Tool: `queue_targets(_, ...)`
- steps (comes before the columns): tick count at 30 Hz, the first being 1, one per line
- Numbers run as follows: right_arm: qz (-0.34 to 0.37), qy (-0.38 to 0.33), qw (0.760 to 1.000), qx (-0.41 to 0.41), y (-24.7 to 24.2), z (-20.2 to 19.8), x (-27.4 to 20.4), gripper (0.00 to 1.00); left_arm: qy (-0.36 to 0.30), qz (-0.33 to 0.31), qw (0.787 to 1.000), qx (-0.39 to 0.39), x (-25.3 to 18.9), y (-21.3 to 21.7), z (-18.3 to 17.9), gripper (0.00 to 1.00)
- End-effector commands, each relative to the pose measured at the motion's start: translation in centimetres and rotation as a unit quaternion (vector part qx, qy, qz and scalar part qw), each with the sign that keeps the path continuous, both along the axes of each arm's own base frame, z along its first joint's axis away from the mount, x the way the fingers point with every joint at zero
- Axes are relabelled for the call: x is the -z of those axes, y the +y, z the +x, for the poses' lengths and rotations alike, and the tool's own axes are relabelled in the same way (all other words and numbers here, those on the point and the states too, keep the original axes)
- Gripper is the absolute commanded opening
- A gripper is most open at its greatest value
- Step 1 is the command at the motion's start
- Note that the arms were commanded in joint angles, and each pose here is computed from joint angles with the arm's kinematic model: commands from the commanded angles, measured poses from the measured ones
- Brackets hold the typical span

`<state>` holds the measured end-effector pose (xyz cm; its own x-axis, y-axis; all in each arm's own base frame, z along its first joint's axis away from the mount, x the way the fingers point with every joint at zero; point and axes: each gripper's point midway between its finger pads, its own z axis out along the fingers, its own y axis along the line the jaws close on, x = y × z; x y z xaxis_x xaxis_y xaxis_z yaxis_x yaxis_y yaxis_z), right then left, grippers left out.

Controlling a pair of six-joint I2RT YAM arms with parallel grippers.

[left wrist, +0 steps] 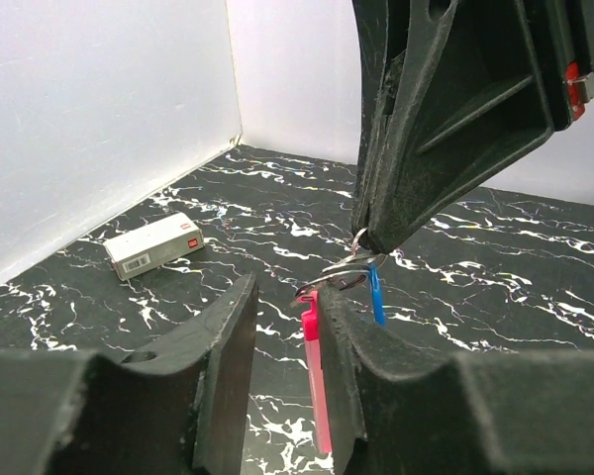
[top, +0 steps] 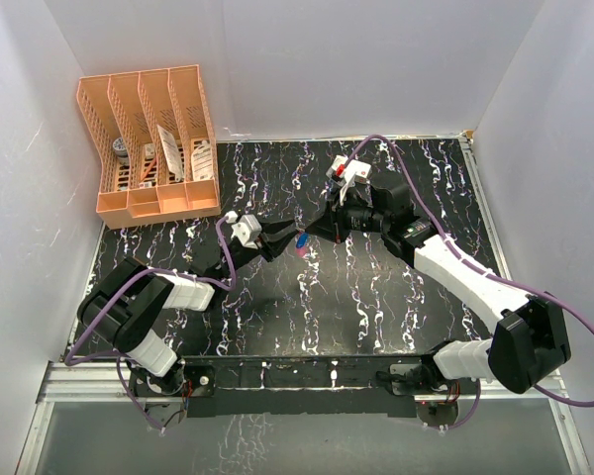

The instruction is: Put the keys on the keyring

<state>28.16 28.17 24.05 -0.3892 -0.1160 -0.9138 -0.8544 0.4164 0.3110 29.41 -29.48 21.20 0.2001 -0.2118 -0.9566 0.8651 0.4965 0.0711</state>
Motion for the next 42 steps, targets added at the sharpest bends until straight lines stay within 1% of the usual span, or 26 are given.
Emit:
queue_targets(1,0.020,-0.028,0.999,-0.005,0.27,0.29,-1.37,0.00,-0.107,-0.063,0.992,0.013,-6.22,0.55,-1.82,0.28)
queue_targets(9,0.022,-0.027,0.999,-0.006,0.32,0.25,-1.40,0.00,-0.107,-0.060,0.992,0.024,-6.12,0.17,-1.90,0.24)
queue_targets(17,0.022,-0.025,0.999,-0.008,0.39,0.27,-1.19,0.00,-0.109,-0.061,0.992,0.035,-6.38,-0.21,-1.92,0.22)
queue_targets(20,0.023,-0.024,0.999,-0.008,0.41,0.34,-1.22,0.00,-0.110,-0.062,0.991,0.038,-6.50,-0.32,-2.00,0.16)
queue_targets(25,0.025,-0.027,0.999,-0.009,0.43,0.35,-1.38,0.00,-0.111,-0.061,0.991,0.043,-6.52,-0.43,-2.10,0.09)
queue_targets(29,0.026,-0.027,0.999,-0.007,0.44,0.41,-1.48,0.00,-0.110,-0.060,0.991,0.043,-6.42,-0.42,-2.17,0.00)
queue_targets(33,0.030,-0.027,0.999,-0.006,0.49,0.44,-1.60,0.00,-0.106,-0.063,0.992,0.042,-6.43,-0.33,-2.16,0.00)
queue_targets(42,0.037,-0.017,0.999,0.000,0.51,0.48,-1.02,0.00,-0.069,-0.092,0.993,0.019,-6.78,0.51,-1.64,0.00)
